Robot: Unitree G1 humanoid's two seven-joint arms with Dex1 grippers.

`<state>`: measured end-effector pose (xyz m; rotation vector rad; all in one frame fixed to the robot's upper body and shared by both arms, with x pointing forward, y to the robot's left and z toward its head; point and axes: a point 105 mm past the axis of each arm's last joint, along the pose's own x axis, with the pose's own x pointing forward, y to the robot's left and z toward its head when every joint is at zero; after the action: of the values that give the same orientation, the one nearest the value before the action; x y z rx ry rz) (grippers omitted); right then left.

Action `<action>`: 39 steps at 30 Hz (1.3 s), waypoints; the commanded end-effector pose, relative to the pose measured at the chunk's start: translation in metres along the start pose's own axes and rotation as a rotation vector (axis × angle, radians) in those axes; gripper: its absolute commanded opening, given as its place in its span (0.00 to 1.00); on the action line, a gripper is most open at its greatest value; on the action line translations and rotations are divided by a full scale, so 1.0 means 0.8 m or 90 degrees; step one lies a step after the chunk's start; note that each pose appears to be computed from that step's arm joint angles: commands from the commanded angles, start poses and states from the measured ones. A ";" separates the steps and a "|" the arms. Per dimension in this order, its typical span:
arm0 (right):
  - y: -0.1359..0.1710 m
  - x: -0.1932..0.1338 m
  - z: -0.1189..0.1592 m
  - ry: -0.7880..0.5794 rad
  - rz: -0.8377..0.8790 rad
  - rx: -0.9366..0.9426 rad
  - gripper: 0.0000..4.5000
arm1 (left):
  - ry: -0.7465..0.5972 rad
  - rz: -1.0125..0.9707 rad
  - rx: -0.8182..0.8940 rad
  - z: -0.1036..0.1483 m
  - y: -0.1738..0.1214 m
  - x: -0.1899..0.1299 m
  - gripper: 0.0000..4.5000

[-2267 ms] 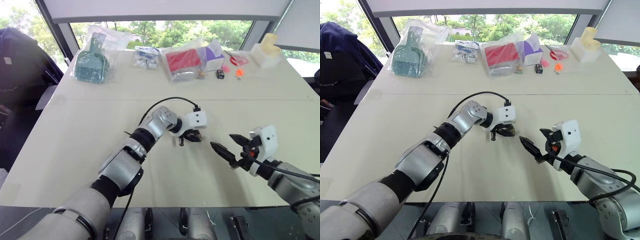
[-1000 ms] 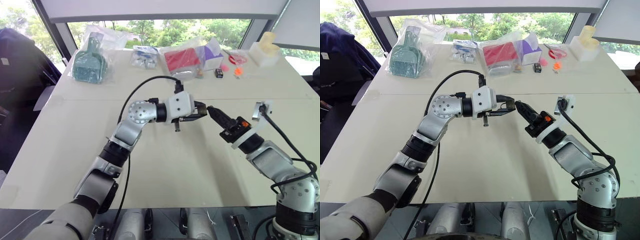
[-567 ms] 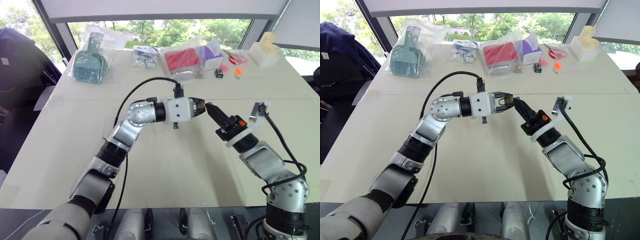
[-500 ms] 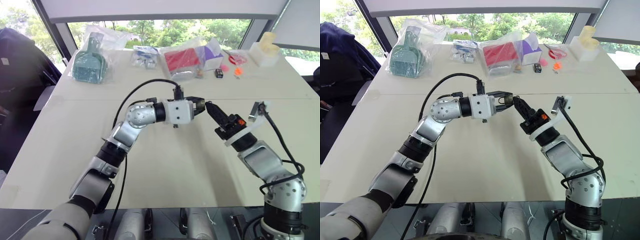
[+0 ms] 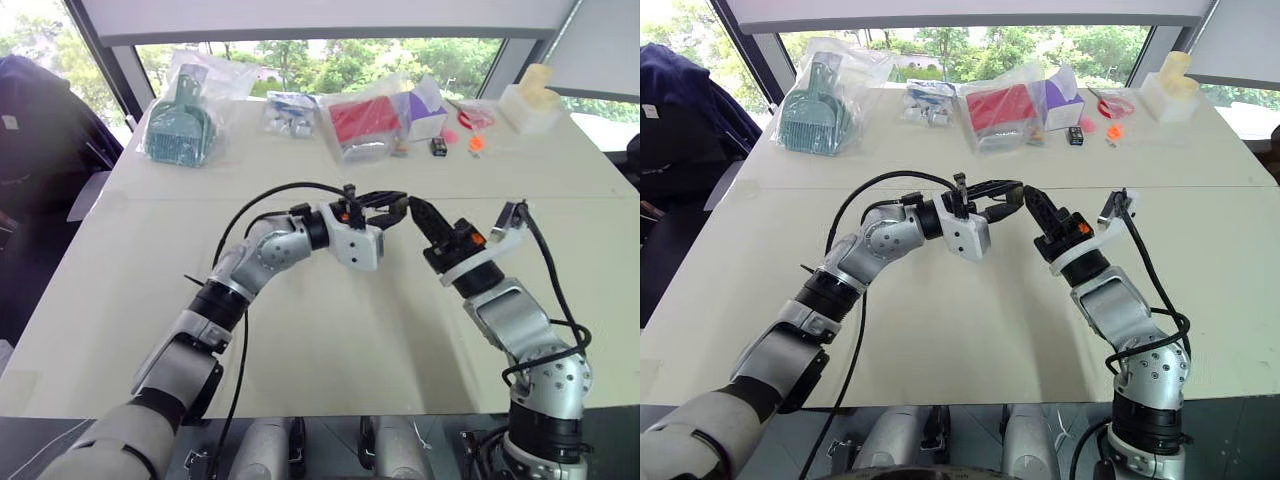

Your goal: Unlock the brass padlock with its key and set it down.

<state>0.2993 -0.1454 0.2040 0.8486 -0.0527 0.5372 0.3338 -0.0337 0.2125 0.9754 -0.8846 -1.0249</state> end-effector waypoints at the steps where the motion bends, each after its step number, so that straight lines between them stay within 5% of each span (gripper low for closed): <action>1: 0.019 -0.007 0.009 0.019 0.061 -0.053 0.30 | -0.057 0.011 -0.011 0.023 0.028 0.008 0.17; 7: 0.012 -0.022 0.027 0.120 0.094 -0.188 0.99 | -0.090 -0.012 -0.028 0.027 0.025 0.001 0.17; 21: 0.011 -0.014 0.024 0.113 0.126 -0.181 0.99 | -0.124 -0.022 -0.027 0.038 0.020 0.004 0.17; 24: 0.010 -0.011 0.026 0.100 0.124 -0.175 0.79 | -0.120 -0.024 -0.026 0.036 0.020 0.002 0.17; 31: 0.009 -0.012 0.013 0.128 0.125 -0.172 0.01 | -0.119 -0.024 -0.025 0.036 0.020 0.002 0.17; 39: 0.002 -0.016 0.004 0.163 0.116 -0.192 0.01 | -0.108 -0.038 -0.025 0.031 0.023 0.005 0.17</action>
<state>0.2887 -0.1529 0.2094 0.5144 -0.0062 0.7938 0.3186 -0.0369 0.2195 0.8937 -0.9159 -1.2051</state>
